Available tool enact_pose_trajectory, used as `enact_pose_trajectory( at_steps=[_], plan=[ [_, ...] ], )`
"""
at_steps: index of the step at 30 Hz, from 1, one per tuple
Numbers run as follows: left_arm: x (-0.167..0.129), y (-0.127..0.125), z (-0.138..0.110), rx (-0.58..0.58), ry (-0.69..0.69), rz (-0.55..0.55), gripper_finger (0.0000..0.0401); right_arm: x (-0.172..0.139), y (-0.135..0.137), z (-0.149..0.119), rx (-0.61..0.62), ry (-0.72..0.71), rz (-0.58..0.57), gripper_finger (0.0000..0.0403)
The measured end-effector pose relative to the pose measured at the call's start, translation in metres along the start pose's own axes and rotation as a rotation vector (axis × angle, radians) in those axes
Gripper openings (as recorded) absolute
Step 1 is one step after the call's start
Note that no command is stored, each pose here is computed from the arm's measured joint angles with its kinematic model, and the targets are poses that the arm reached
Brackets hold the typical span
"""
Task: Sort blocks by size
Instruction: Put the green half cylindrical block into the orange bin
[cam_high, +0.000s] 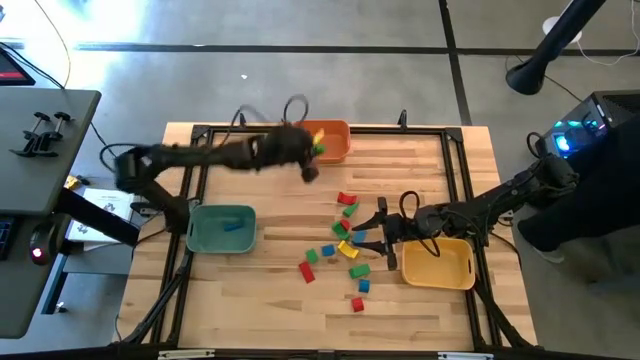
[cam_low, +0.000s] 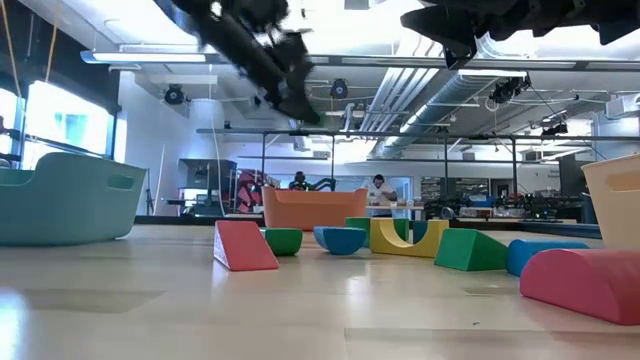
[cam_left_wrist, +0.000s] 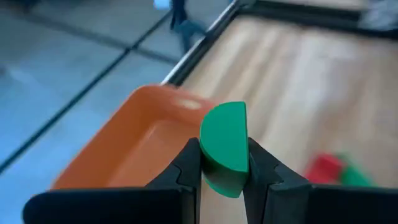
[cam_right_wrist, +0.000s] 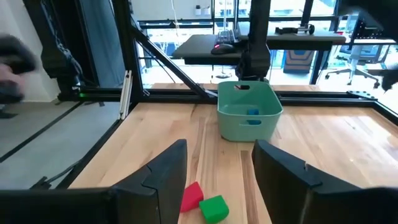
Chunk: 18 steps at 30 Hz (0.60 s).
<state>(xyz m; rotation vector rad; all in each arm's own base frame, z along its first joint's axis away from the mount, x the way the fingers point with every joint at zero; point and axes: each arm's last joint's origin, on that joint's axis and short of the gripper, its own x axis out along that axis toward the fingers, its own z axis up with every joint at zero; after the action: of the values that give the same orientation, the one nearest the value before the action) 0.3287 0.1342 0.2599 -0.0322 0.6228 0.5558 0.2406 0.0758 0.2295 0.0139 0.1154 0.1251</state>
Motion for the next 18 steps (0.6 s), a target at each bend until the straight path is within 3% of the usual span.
enact_pose_trajectory(
  at_steps=[4, 9, 13, 18],
  plan=[
    [0.052, 0.036, 0.000, -0.026, 0.174, -0.020, 0.0044, 0.000, 0.000, 0.001, 0.002, -0.007, 0.001, 0.0177],
    [0.104, 0.057, -0.012, -0.044, 0.351, 0.005, 0.0046, 0.000, 0.000, 0.000, 0.008, -0.004, 0.001, 0.0177],
    [0.128, 0.062, -0.020, -0.038, 0.394, 0.013, 0.0059, 0.000, 0.000, 0.000, 0.026, 0.003, 0.000, 0.0177],
    [0.137, 0.061, -0.023, -0.020, 0.416, 0.025, 0.0071, 0.000, 0.000, -0.001, 0.036, 0.007, 0.000, 0.0177]
  ],
)
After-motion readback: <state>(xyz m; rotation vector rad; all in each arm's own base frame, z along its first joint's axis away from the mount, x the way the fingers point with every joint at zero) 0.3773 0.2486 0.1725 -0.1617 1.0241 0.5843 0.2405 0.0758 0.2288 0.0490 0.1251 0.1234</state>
